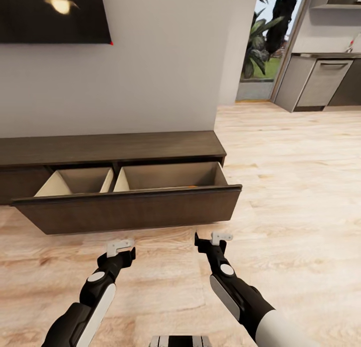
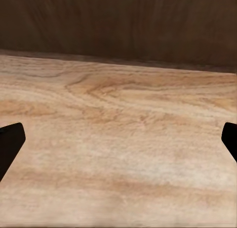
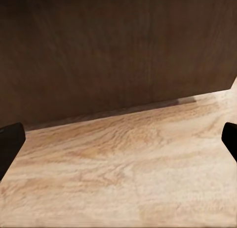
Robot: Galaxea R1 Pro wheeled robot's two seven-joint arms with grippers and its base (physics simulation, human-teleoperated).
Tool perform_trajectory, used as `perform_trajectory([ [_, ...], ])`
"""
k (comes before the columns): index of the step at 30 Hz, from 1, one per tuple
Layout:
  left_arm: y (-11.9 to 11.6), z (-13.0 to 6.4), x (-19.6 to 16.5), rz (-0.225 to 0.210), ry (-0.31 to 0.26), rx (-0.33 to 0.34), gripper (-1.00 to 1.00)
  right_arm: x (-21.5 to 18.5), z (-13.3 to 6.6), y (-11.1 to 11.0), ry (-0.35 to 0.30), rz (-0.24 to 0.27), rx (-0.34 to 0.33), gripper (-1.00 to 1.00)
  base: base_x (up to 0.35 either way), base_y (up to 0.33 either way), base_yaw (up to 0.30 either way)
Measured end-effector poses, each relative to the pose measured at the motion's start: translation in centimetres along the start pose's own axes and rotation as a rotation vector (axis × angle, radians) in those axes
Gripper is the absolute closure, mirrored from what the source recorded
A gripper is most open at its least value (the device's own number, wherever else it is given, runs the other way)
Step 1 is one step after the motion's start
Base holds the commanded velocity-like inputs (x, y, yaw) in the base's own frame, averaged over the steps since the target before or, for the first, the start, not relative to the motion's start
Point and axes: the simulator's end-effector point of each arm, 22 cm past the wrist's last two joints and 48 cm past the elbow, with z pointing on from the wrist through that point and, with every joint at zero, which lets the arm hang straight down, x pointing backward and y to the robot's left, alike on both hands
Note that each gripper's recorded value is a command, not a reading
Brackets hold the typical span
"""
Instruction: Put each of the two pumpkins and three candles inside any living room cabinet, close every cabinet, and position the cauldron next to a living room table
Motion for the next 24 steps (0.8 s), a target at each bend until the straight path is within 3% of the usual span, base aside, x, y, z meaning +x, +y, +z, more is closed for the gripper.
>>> perform_trajectory([
  [7,-0.4,0.7,0.5,-0.011,-0.021,0.007,-1.0,1.8,0.5,-0.1,0.028,0.003,-0.002,-1.0,0.0,0.0,0.0],
  [14,-0.3,1.5,1.6,-0.014,-0.005,0.004,-1.0,3.5,0.9,-0.3,0.057,0.006,0.0,-1.0,0.0,0.0,0.0],
  [24,-0.5,1.5,1.6,-0.017,-0.005,0.008,-1.0,3.1,0.9,-0.1,0.048,0.009,-0.004,-1.0,0.027,0.0,0.0],
])
